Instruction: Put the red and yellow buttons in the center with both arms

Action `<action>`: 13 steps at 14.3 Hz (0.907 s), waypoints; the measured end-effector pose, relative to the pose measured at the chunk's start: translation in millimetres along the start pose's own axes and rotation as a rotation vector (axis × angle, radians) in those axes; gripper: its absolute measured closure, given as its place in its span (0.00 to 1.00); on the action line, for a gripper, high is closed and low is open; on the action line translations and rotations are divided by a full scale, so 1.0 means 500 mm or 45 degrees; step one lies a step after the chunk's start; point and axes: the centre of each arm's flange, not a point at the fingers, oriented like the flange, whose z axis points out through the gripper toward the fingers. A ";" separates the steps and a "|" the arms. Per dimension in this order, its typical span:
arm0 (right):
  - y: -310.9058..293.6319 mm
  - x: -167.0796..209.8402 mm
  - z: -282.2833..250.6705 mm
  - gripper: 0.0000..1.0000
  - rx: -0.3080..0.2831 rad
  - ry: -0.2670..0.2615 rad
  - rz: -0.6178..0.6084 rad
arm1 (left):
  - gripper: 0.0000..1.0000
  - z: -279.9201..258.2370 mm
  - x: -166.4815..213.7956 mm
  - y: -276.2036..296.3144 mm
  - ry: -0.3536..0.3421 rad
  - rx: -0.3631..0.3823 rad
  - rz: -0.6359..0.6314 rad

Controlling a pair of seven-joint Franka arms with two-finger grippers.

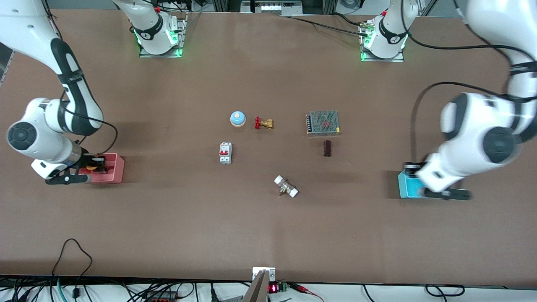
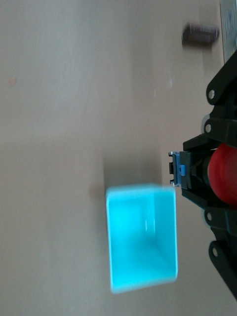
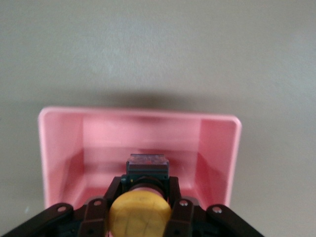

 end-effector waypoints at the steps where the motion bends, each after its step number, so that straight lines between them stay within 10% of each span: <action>1: -0.002 -0.005 -0.048 0.59 0.009 -0.030 0.006 | 0.63 0.015 -0.009 0.077 -0.008 0.005 -0.010; 6: -0.163 -0.024 -0.259 0.59 0.130 -0.035 0.020 | 0.63 0.119 0.000 0.288 0.077 -0.042 -0.059; 13: -0.381 0.012 -0.103 0.59 0.134 -0.056 -0.002 | 0.63 0.290 0.005 0.390 0.125 -0.103 -0.131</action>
